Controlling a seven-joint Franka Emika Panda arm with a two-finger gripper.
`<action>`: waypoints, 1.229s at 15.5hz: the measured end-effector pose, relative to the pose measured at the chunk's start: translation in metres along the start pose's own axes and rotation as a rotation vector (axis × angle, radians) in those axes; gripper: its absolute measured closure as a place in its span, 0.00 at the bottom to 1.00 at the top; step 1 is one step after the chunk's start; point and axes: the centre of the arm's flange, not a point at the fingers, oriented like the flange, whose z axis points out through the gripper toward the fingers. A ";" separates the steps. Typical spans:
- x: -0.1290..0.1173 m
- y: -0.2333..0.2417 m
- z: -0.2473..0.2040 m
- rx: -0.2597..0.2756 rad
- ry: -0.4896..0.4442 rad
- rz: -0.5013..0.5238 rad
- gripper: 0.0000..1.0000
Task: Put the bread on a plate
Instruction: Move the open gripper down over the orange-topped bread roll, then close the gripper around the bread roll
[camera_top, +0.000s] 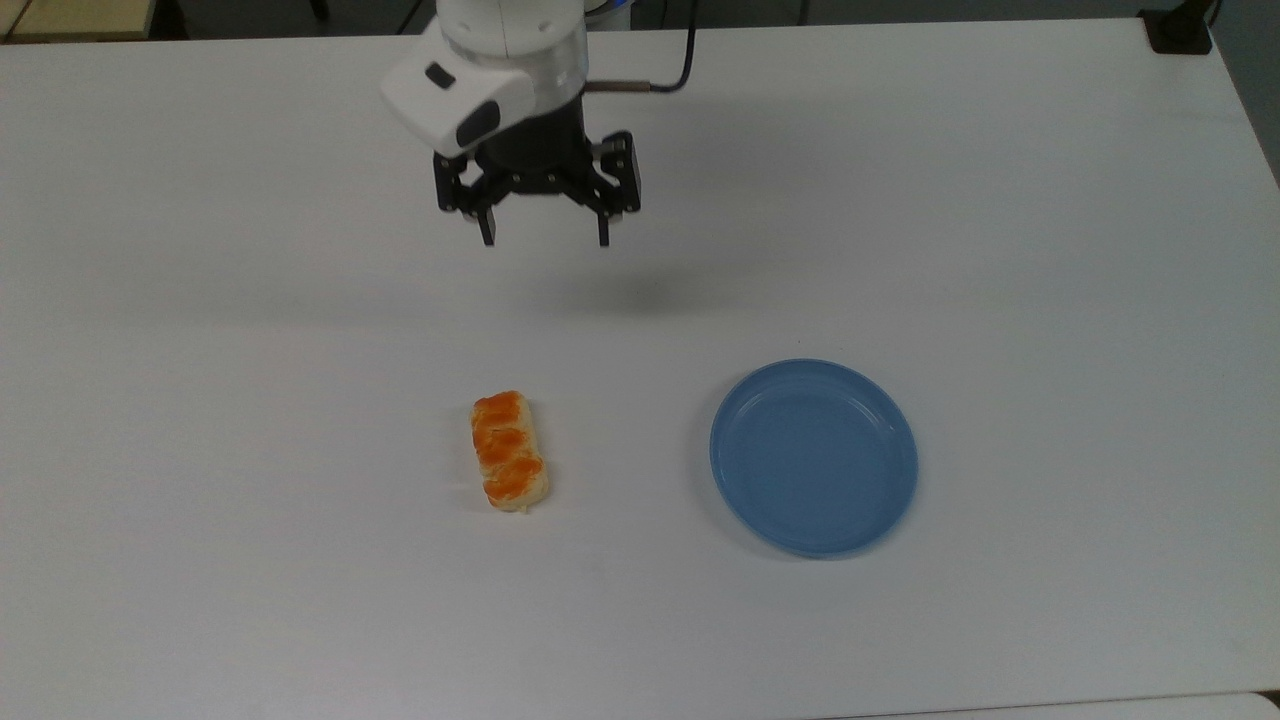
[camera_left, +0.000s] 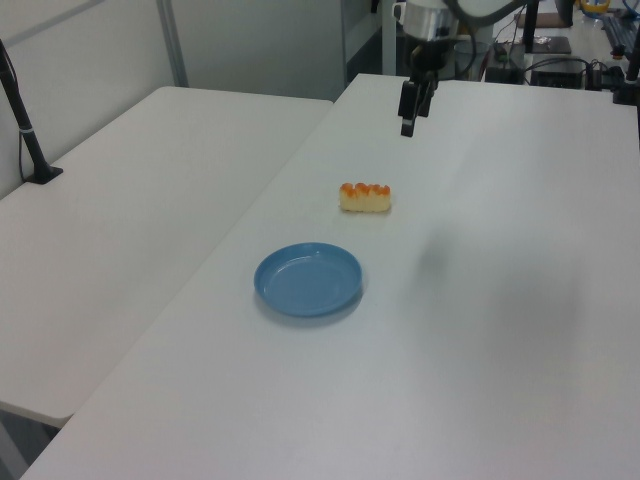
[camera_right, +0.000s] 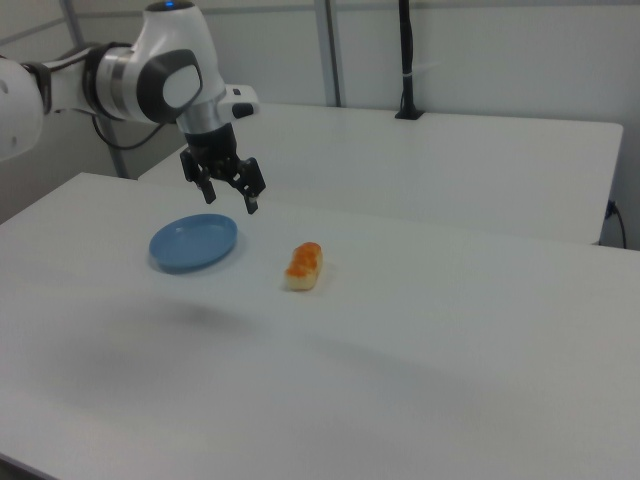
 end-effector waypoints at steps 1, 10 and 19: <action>0.005 -0.002 0.012 0.000 0.013 -0.004 0.00; 0.045 0.013 0.134 -0.035 0.096 -0.109 0.00; 0.054 0.045 0.204 -0.108 0.129 -0.110 0.05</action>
